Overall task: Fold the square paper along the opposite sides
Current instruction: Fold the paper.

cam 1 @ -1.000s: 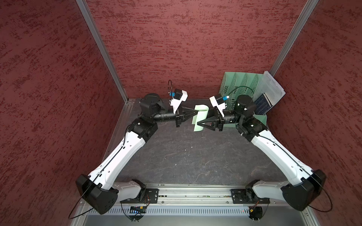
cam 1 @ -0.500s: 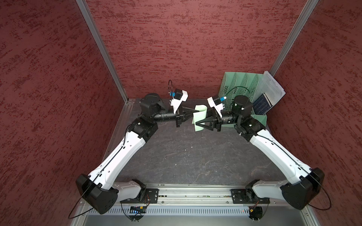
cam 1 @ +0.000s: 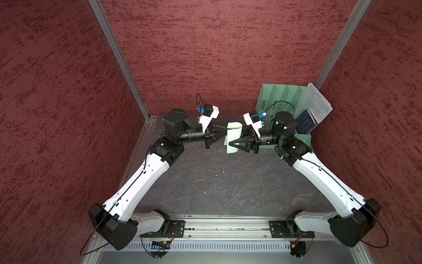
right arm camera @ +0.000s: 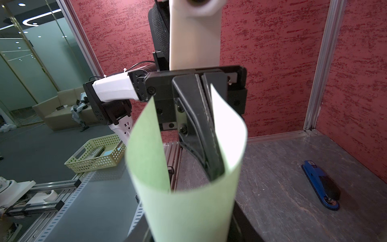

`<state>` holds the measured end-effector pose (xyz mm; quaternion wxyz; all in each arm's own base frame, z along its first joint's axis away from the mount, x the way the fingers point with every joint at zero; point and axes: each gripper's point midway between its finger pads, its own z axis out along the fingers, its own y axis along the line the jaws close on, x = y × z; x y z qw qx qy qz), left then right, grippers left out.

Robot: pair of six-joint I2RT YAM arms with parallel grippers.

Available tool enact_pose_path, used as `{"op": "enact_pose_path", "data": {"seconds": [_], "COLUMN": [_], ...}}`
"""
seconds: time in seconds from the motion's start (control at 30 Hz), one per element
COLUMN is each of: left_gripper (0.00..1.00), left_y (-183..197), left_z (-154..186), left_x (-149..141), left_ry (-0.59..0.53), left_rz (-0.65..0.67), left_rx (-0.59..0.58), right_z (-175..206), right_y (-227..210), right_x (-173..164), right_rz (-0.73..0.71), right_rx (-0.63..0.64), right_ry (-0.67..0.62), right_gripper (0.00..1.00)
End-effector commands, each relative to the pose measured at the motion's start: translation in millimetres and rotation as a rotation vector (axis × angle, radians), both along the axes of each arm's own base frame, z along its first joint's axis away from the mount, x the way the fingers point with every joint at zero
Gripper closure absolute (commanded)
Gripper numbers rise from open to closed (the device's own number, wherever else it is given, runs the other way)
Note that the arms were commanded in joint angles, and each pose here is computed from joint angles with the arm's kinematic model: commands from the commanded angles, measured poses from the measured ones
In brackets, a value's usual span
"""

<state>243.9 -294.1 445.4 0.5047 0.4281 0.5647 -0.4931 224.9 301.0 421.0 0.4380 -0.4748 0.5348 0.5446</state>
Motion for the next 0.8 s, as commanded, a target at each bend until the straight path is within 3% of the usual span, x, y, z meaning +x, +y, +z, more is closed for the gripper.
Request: {"op": "enact_pose_path", "data": {"seconds": [0.0,0.77], "left_gripper": [1.00,1.00], "left_y": [0.7,4.6], "left_z": [4.6,4.0], "left_x": [-1.6,-4.8], "left_ry": [-0.019,-0.028], "left_rz": [0.006,0.020], "left_rx": [0.000,-0.010], "right_z": [20.0,24.5], "right_y": [-1.9,-2.8], "right_x": [-6.9,-7.5], "right_rz": [-0.009,-0.016], "right_rx": [0.031,0.044], "right_ry": [-0.063,-0.078], "right_gripper": [0.58,0.60]}}
